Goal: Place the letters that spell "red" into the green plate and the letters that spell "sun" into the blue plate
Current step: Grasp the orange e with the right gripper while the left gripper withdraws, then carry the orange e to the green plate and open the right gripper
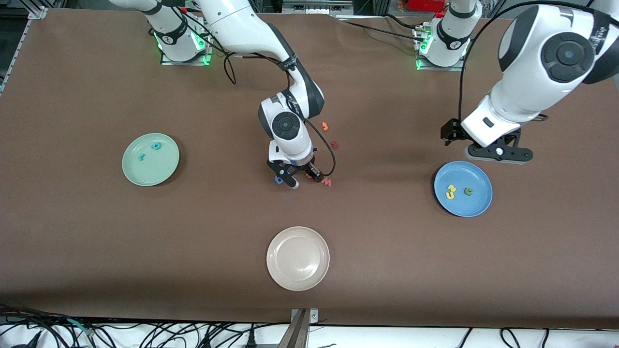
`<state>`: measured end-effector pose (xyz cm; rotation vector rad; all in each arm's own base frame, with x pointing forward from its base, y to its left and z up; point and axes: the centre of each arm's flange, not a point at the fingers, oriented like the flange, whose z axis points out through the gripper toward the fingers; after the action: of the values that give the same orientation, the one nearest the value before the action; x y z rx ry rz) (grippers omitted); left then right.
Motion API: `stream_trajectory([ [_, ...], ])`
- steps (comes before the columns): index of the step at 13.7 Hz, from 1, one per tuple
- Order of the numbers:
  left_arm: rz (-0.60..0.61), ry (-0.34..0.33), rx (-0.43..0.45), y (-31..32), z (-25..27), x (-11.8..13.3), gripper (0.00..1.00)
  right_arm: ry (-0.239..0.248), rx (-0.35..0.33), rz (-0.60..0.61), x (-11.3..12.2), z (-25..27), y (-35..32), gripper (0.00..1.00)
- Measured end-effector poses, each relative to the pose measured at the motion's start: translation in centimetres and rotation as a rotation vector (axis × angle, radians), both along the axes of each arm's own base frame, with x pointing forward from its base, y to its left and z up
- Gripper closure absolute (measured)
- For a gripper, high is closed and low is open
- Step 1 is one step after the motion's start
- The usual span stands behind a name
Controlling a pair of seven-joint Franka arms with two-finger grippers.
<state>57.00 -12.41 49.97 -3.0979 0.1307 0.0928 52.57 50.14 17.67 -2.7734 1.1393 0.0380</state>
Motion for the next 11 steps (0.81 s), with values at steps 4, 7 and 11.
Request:
stream_trajectory([
  [4, 0.051, -0.013, -0.031, 4.8, 0.0, 2.9, 0.0, -0.004, 0.0, -0.004, 0.0, -0.2, 0.1, 0.3],
  [7, 0.04, -0.018, -0.051, 4.7, -0.2, 4.2, 0.0, -0.004, 0.0, -0.008, 0.0, -0.2, 0.1, 0.55],
  [11, -0.037, -0.028, -0.058, 4.3, 0.4, 4.3, 0.0, -0.007, 0.006, -0.02, 0.0, 0.0, 0.3, 0.69],
])
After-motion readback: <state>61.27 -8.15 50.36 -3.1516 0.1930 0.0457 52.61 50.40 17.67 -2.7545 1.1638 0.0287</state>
